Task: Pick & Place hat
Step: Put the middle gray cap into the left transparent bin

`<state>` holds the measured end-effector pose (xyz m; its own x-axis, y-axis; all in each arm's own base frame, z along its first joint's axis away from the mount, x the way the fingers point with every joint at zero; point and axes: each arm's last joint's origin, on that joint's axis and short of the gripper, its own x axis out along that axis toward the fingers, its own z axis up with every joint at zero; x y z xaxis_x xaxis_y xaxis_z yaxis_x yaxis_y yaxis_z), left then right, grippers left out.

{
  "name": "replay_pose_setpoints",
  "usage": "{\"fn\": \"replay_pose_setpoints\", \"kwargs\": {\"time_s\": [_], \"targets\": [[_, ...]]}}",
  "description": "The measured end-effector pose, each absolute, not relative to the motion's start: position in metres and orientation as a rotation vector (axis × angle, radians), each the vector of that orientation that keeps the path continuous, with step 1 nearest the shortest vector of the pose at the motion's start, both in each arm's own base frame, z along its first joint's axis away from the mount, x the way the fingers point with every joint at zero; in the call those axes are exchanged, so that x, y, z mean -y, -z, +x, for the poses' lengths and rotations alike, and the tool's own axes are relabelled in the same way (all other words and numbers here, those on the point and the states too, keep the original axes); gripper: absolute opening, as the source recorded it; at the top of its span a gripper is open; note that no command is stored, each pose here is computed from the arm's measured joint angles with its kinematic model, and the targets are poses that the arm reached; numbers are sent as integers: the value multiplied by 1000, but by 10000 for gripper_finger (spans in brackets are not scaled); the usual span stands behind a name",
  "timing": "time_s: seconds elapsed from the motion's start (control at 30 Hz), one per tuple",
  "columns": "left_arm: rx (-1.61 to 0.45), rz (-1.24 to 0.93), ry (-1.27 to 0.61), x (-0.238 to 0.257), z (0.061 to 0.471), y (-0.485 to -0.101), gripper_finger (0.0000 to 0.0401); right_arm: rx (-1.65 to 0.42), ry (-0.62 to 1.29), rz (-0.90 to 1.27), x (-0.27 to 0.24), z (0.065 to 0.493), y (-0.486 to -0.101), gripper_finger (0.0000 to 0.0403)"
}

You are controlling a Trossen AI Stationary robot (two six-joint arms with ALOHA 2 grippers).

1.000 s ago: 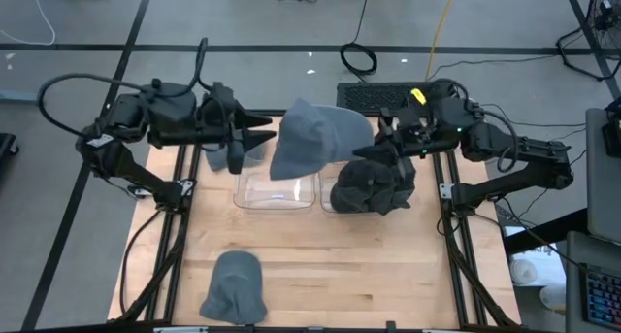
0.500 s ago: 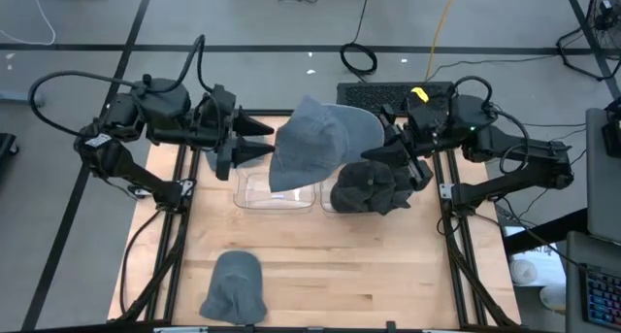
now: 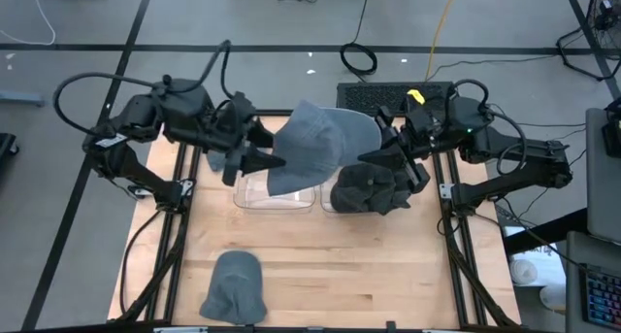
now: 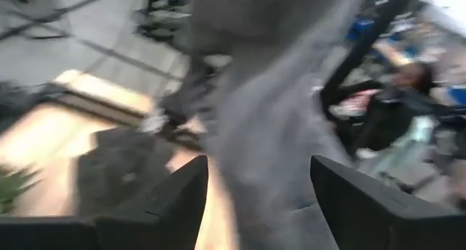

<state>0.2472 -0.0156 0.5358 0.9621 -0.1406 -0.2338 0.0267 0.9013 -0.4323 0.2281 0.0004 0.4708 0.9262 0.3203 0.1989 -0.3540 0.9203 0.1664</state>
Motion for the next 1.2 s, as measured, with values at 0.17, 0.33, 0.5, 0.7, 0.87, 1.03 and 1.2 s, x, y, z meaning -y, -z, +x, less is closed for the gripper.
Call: {"fn": "replay_pose_setpoints", "kwargs": {"time_s": [0.17, 0.33, 0.5, 0.7, 0.87, 1.03, 1.2], "targets": [[-230, -466, 167, 18, 248, -541, 241, 165, -348, 199, 0, 228, -470, 0], [-243, -489, 171, 18, 251, -539, 216, 166, -342, 199, 0, 228, -470, 0], [-250, -506, 199, 19, 250, -540, 153, 171, -306, 203, 1, 228, -470, 0], [-260, -512, 241, 20, 250, -540, 34, 174, -290, 197, 1, 229, -470, 0], [-255, -490, 231, 20, 250, -540, 15, 174, -289, 191, 1, 229, -470, 0], [-242, -439, 197, 19, 250, -539, 8, 175, -289, 191, 1, 228, -471, 2], [-223, -432, 153, 13, 245, -542, 8, 133, -284, 245, 2, 229, -467, 36]]}}
